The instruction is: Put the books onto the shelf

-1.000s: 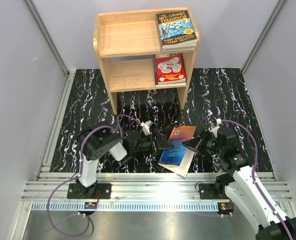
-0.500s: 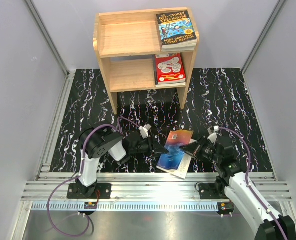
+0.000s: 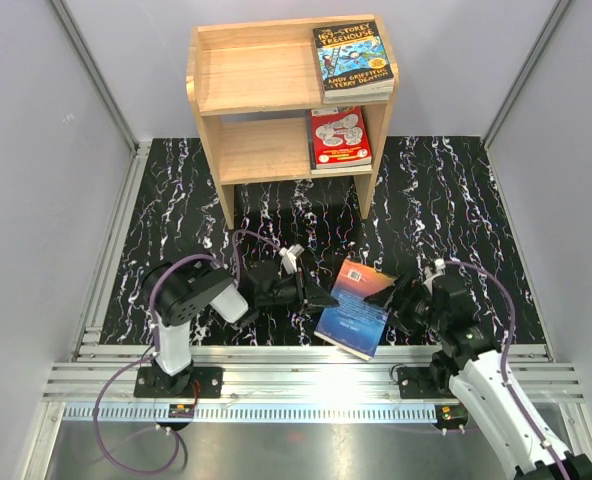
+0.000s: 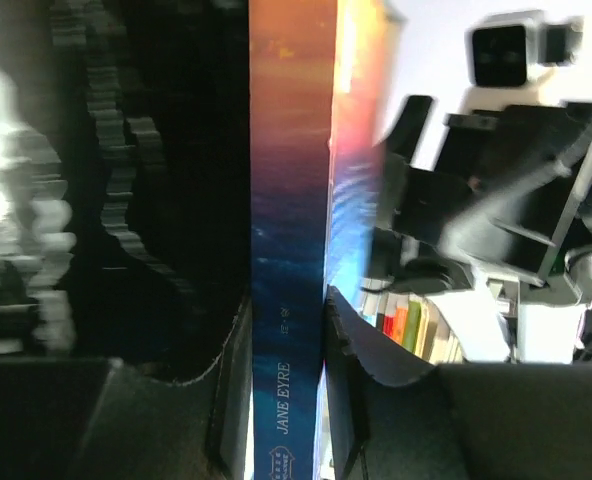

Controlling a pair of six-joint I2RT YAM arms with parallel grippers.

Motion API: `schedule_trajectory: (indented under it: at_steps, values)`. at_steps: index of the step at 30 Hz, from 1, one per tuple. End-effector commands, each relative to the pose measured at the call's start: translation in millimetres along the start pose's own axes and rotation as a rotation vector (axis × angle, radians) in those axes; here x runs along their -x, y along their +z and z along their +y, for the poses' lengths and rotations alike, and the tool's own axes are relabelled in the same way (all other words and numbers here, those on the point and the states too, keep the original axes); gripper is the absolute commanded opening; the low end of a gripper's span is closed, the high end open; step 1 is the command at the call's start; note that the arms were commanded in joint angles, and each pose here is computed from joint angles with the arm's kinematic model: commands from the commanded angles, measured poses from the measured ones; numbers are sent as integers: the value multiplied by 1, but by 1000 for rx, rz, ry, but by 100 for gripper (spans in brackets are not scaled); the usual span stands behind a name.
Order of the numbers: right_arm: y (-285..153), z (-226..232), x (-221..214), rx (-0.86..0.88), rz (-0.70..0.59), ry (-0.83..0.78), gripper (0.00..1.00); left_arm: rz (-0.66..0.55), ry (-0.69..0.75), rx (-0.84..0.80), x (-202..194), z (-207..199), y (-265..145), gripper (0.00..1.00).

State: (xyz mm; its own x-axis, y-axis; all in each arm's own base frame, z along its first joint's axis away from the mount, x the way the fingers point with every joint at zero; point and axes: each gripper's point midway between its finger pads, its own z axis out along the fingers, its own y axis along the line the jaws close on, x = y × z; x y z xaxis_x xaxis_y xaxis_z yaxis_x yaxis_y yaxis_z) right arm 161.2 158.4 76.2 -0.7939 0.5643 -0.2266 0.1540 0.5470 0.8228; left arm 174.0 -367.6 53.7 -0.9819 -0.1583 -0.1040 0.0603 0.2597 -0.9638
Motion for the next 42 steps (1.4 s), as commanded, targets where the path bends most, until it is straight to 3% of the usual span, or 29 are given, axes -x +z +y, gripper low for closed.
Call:
schedule_trajectory:
  at_steps: [1, 3, 5, 6, 8, 15, 16, 24, 35, 42]
  values:
    - [-34, 15, 28, -119, -135, -73, 91, -61, 297, -354, 9, -109, -20, 0]
    - [-50, 4, 33, -230, -177, -56, 95, -45, 323, -214, 10, -89, -12, 0]
    - [-66, 13, 36, -253, -197, -63, 97, -107, 410, -166, 26, -114, -11, 0]
    - [-71, 14, 39, -266, -212, -66, 97, -79, 439, -4, 25, -87, -11, 0]
    - [-83, 24, 40, -259, -226, -74, 98, -161, 564, 62, 43, -112, -20, 0]
    - [-99, 44, 38, -164, -264, -74, 98, -314, 708, 190, 103, -190, -57, 0]
    - [-98, 43, 36, -165, -255, -69, 98, -355, 733, 157, 115, -217, -62, 0]
    - [-88, 35, 26, -155, -202, -62, 98, -473, 782, 9, 166, -294, -88, 0]
    - [-83, 21, 19, -186, -170, -79, 98, -504, 672, -255, 202, -325, -107, 0]
    - [-75, 18, 14, -176, -135, -78, 98, -496, 626, -565, 212, -346, -140, 0]
